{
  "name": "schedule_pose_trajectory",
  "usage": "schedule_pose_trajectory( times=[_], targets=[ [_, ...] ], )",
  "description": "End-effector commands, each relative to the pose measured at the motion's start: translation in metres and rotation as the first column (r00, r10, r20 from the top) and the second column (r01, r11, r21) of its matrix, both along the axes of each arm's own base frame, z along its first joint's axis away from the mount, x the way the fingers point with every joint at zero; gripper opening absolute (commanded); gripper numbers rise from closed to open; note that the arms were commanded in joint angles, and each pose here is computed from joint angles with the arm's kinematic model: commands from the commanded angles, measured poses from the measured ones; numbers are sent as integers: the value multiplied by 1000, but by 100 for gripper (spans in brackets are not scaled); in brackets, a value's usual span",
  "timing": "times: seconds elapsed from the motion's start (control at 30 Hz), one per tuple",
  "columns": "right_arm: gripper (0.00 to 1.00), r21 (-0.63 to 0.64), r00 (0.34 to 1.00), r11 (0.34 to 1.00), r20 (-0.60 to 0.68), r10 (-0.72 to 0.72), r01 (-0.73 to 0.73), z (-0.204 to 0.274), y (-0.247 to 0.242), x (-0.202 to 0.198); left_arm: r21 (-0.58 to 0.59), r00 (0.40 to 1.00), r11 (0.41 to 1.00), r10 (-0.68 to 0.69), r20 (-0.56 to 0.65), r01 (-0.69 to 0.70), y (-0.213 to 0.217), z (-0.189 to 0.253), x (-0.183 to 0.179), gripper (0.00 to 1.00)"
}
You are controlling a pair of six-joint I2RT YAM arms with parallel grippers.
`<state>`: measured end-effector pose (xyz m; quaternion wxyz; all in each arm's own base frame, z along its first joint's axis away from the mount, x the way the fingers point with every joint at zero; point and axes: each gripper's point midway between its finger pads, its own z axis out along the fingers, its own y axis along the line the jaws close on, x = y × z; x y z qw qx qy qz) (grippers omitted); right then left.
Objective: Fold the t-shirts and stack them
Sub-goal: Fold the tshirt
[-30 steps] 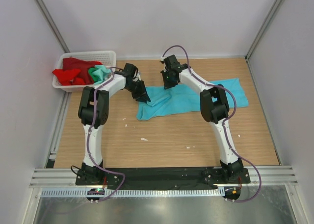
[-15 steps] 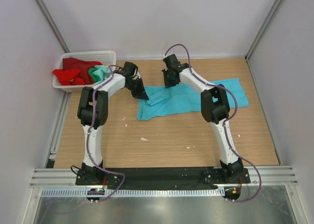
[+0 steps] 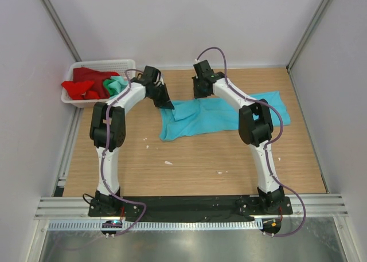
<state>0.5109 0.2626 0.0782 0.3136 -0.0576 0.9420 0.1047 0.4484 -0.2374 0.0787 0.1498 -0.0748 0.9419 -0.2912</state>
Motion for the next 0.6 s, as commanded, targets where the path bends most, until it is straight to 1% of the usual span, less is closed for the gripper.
schedule_pose_trajectory(
  times=[0.0, 0.17, 0.33, 0.5, 0.57],
  targets=[
    [3, 45, 996, 998, 75, -46, 43, 27, 2, 14, -2, 995, 1000, 11, 97, -11, 0, 24, 20, 0],
    [3, -11, 991, 992, 65, -121, 122, 21, -17, 12, -2, 994, 1000, 7, 105, -7, -2, 23, 26, 0],
    [3, -9, 983, 985, 66, -171, 172, 21, -29, 8, -27, 994, 1000, 8, 106, -6, -8, 20, 36, 0],
    [3, -4, 981, 984, 76, -180, 181, 23, -31, 10, -35, 992, 999, 3, 124, 1, -13, 20, 47, 0],
    [3, 16, 979, 983, 89, -183, 182, 26, -31, 11, -28, 991, 1000, -3, 136, 7, -13, 17, 52, 0]
  ],
)
